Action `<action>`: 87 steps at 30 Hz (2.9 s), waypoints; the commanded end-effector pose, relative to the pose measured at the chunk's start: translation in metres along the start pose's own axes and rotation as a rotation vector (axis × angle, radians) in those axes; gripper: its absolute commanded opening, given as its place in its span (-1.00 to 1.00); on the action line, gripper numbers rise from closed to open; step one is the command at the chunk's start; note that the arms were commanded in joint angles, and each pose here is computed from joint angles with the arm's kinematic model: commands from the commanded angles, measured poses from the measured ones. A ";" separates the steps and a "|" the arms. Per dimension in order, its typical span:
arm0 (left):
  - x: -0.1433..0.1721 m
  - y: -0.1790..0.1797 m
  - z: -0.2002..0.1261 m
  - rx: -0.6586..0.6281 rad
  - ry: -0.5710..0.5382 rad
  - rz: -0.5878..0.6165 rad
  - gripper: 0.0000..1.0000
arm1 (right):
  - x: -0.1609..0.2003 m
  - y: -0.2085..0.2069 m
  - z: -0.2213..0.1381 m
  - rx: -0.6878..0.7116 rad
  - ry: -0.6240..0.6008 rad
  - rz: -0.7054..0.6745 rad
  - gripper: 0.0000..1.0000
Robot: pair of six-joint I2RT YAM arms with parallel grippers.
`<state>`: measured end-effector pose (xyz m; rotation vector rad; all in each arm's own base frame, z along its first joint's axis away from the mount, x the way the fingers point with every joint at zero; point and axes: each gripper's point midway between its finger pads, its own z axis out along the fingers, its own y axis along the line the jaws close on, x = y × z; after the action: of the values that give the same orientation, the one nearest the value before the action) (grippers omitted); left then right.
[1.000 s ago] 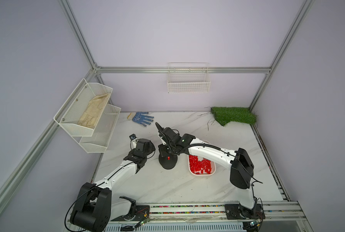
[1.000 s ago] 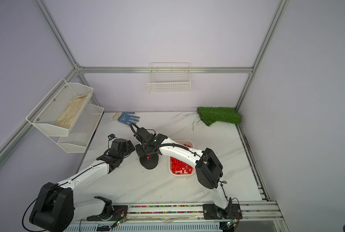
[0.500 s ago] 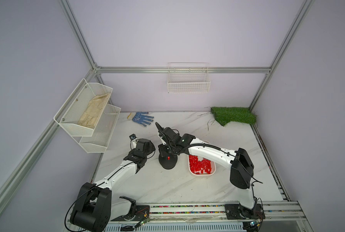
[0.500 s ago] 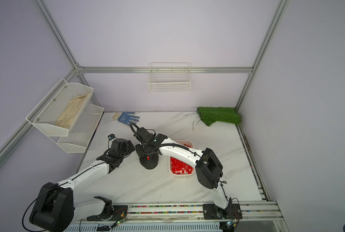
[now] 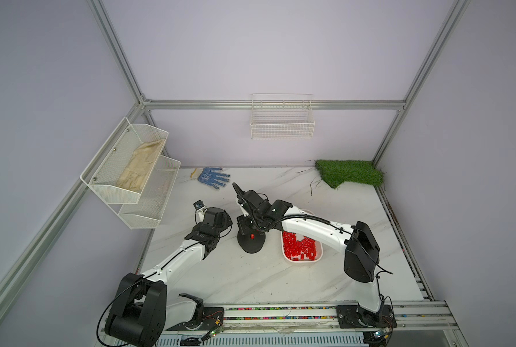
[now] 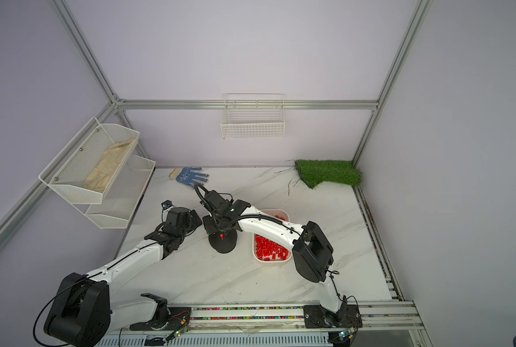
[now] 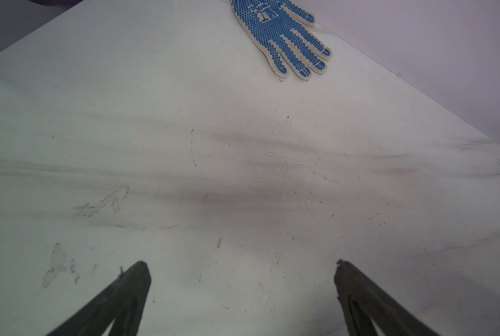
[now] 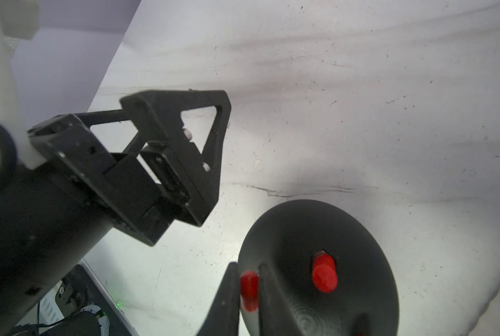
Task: Cover the protruding screws with screw protection sleeves
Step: Attach the screw protection sleeve to the screw.
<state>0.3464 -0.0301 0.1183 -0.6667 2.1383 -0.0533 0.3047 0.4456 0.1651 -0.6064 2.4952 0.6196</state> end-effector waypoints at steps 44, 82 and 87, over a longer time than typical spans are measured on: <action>0.001 0.003 0.003 0.004 -0.015 -0.043 1.00 | 0.007 0.001 -0.015 -0.032 -0.010 0.027 -0.67; 0.000 0.003 0.002 0.008 -0.021 -0.043 1.00 | 0.017 0.003 -0.008 -0.023 0.021 0.045 -0.78; 0.001 0.003 0.002 0.007 -0.018 -0.041 1.00 | 0.030 -0.001 0.000 -0.021 0.053 0.059 -0.78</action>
<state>0.3462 -0.0302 0.1129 -0.6934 2.1304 -0.0677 0.2907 0.4365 0.1537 -0.5671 2.5426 0.6457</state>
